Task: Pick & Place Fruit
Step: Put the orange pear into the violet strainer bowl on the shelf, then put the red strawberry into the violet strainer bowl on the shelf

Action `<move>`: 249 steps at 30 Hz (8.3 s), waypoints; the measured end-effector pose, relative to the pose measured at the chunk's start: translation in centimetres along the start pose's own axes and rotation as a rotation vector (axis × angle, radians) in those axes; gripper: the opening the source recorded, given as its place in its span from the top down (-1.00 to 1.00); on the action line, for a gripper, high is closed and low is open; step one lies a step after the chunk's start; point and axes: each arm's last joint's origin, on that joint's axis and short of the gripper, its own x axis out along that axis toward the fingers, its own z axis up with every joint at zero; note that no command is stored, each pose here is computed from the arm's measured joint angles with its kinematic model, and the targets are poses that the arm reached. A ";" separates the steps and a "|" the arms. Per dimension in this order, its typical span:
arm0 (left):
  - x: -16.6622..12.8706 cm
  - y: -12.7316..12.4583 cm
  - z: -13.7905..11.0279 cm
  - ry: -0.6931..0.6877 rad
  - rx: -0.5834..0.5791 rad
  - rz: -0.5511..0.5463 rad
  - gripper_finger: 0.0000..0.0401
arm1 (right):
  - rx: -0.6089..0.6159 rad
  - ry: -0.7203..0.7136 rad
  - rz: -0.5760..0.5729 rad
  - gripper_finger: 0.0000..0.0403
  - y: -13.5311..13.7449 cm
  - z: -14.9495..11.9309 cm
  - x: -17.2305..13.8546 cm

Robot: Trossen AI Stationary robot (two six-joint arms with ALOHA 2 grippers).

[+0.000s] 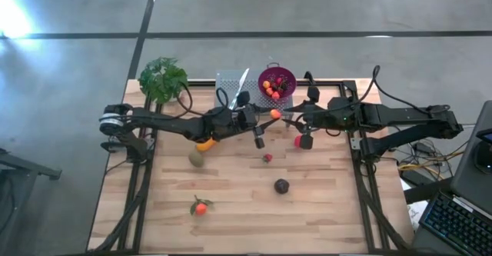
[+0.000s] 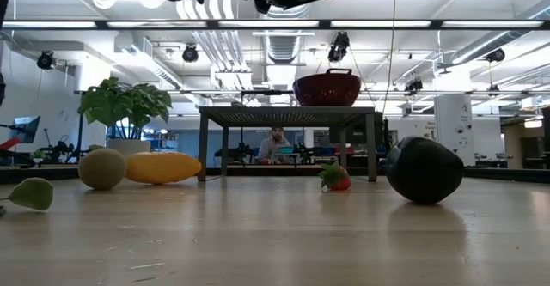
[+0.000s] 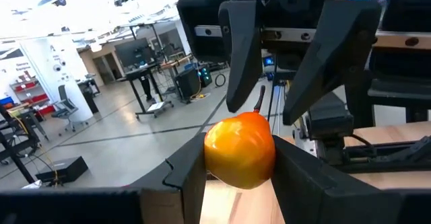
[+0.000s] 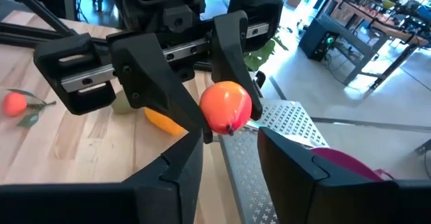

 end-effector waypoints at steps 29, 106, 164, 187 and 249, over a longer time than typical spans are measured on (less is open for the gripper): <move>0.2 0.4 0.2 -0.008 0.019 0.003 0.26 | -0.016 -0.027 -0.005 0.95 -0.1 0.3 0.0; -2.5 3.0 5.6 -0.195 -0.018 0.092 -0.58 | 0.226 0.635 -0.064 0.96 -19.0 -2.8 10.4; -2.4 2.9 5.1 -0.159 -0.058 0.076 -0.58 | 0.140 0.521 -0.025 0.28 -15.3 1.7 6.0; -3.6 3.2 5.2 -0.019 -0.014 0.039 -0.58 | 0.030 0.597 0.218 0.32 0.1 0.9 3.6; -3.7 3.4 5.2 -0.003 -0.024 0.037 -0.58 | -0.376 0.532 0.359 0.31 11.3 -14.3 15.1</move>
